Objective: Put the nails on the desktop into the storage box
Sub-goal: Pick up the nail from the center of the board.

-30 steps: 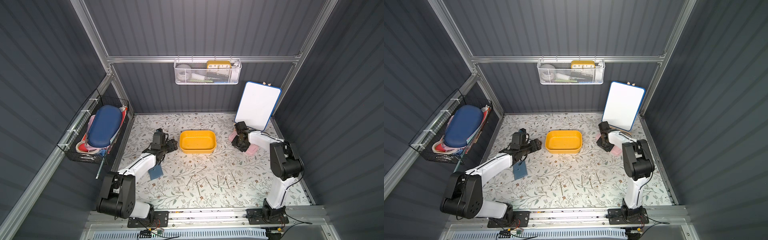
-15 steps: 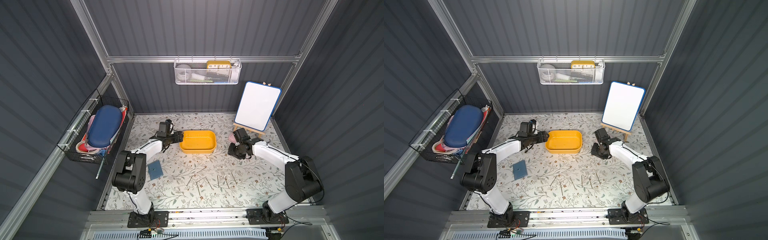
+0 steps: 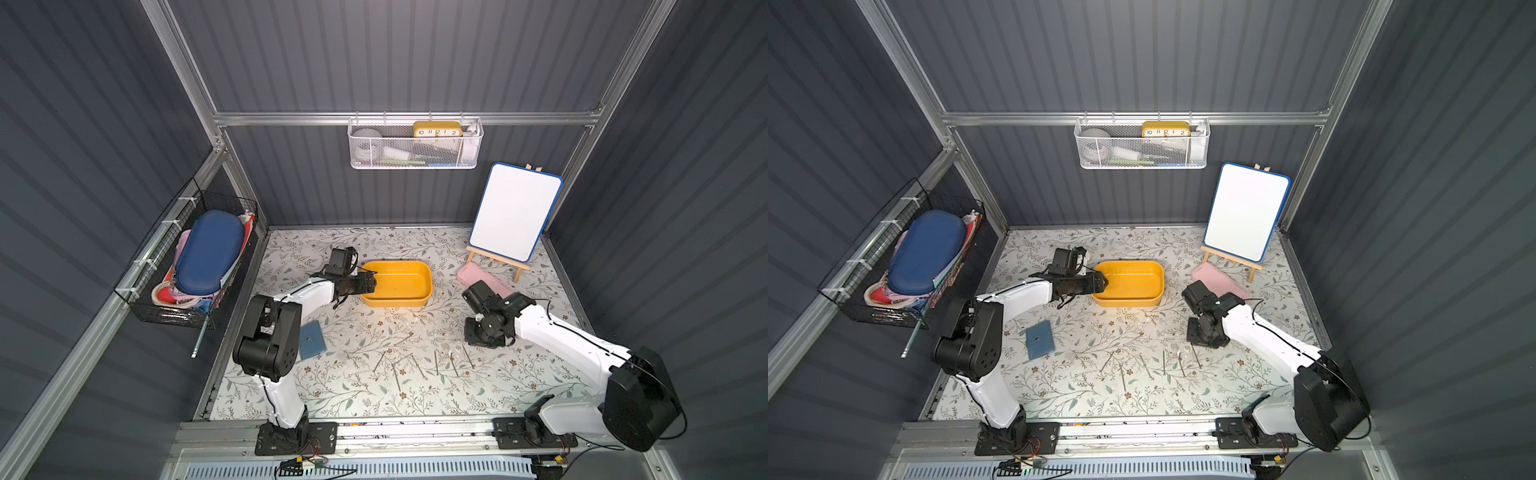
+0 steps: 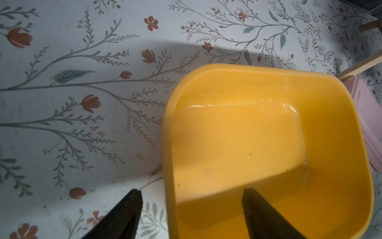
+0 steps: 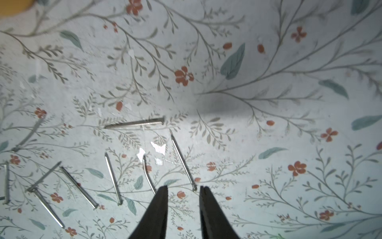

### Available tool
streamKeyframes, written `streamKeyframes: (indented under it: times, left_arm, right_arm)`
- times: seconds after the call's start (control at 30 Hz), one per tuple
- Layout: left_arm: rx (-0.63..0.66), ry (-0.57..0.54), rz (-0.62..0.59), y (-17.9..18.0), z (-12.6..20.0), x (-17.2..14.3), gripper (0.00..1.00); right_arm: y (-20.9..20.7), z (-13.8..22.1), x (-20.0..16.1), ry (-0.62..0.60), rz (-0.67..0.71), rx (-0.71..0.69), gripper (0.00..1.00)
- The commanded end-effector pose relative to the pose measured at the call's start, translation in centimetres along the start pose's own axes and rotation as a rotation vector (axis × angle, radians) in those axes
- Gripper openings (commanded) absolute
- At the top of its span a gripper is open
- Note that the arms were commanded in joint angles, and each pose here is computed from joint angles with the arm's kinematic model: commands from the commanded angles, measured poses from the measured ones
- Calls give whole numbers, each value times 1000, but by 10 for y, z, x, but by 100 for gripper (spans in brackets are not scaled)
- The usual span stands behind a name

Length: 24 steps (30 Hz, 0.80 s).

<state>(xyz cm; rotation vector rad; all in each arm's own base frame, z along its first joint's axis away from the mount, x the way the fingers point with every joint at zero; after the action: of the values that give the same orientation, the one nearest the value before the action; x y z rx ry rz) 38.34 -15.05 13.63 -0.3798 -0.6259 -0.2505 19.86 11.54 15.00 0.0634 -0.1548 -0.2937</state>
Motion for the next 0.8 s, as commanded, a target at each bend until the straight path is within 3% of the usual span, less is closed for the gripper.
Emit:
streamKeyframes:
  times: [0.0,0.67,0.77]
  left_arm:
    - [-31,-7,0,-10,14,-3,82]
    - [-14,3,28,-10,27,-16,83]
    - [-6,6,43,-11,35,-16,83]
  right_arm:
    - [-12,-7,-19,48,5,-69,29]
    - [3,-61,-23,99,56,-134,29]
    - [2,-68,-24,127,55,-159,21]
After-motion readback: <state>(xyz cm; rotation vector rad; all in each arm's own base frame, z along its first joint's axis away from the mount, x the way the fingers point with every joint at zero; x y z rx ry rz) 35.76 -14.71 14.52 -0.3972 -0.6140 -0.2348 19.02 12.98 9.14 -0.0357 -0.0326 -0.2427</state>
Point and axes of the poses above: each gripper's point midway between its finger pads, its own z axis back along the fingers, its own y axis along the line the jaws close on, x = y × z, the point moved 8 cm from there along z, back along the fingers, and after that the axes turned 8 degrees about -z, right-handed, at the moved point
